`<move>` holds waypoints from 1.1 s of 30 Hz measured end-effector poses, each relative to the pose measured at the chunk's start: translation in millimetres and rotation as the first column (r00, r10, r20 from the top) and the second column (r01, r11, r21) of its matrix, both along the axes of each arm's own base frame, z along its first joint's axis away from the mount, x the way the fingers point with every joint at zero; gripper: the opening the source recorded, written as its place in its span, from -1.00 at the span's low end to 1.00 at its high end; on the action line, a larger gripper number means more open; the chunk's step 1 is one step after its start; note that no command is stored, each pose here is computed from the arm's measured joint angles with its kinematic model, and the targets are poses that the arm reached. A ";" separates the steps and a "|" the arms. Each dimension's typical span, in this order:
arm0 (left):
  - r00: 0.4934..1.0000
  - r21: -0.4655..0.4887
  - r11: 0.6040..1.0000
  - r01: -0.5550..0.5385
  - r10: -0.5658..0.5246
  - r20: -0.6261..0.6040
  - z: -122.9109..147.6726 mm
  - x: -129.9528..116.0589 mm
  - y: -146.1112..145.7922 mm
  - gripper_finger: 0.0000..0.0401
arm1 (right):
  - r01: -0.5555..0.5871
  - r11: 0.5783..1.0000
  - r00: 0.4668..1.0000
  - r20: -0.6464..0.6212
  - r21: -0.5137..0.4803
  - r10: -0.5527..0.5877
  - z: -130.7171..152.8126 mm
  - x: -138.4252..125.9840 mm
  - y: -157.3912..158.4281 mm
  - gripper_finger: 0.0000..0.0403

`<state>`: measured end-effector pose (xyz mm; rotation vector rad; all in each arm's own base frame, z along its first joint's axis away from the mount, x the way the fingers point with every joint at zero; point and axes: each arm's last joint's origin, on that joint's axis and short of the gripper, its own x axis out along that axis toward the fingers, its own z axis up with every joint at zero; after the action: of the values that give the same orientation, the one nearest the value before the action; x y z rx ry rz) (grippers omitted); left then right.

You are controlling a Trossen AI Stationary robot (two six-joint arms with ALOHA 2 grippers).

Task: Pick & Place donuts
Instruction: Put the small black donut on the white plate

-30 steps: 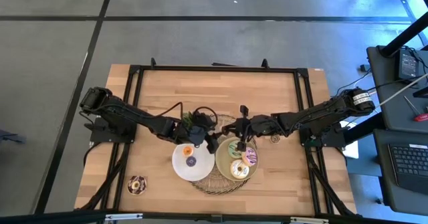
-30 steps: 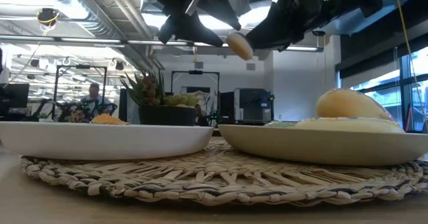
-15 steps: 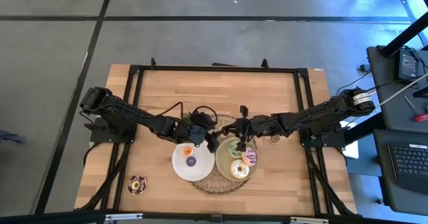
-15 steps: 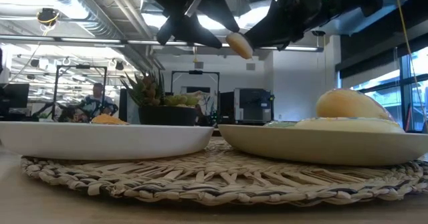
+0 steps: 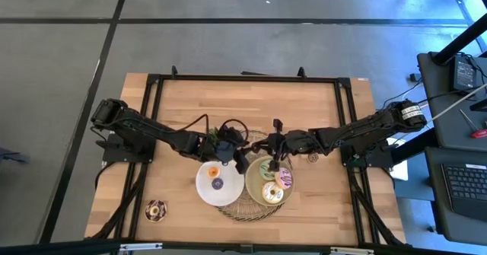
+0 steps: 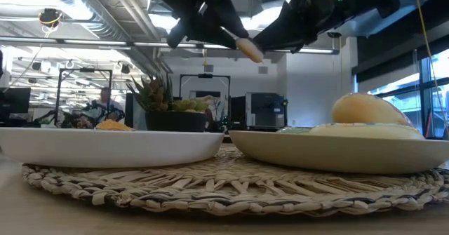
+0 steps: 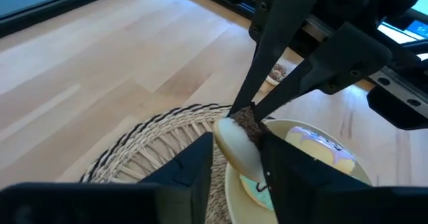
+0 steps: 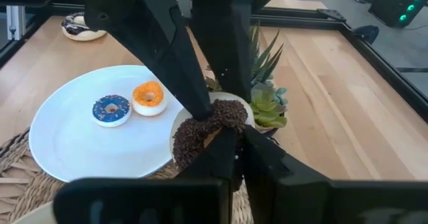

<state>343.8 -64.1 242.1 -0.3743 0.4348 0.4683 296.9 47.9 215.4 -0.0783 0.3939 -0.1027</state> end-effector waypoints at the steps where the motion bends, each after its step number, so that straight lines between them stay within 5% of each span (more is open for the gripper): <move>1: 1.000 -0.002 1.000 0.001 -0.001 0.000 0.0 0.1 0.2 -0.46 | 0.003 1.000 1.000 0.000 0.001 -0.003 0.0 0.0 -0.2 -0.87; 10: 1.000 0.008 1.000 0.015 -0.015 -0.008 -0.1 0.0 -0.2 -0.81 | -0.026 0.999 1.000 -0.005 -0.018 0.026 -0.2 0.0 0.4 -0.81; 20: 0.996 0.028 0.999 0.042 -0.039 -0.081 -5.1 -3.4 -0.2 -0.97 | 0.047 0.993 0.990 -0.129 -0.106 -0.061 23.0 -9.5 -3.7 -0.23; 27: 0.963 -0.147 0.985 0.087 -0.121 -0.241 -19.6 -17.0 -11.0 -0.98 | 0.072 0.994 0.985 -0.151 -0.083 -0.084 39.3 -41.2 -10.0 -0.05; 33: 0.941 -0.312 0.938 0.152 -0.234 -0.245 -21.4 -22.7 -31.2 -0.98 | 0.109 0.994 0.984 -0.141 -0.031 -0.112 31.0 -60.0 -14.1 -0.05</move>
<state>321.1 -95.3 220.7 -0.5449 0.8129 0.2621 236.9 33.7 246.4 -0.0869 0.5402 -0.2124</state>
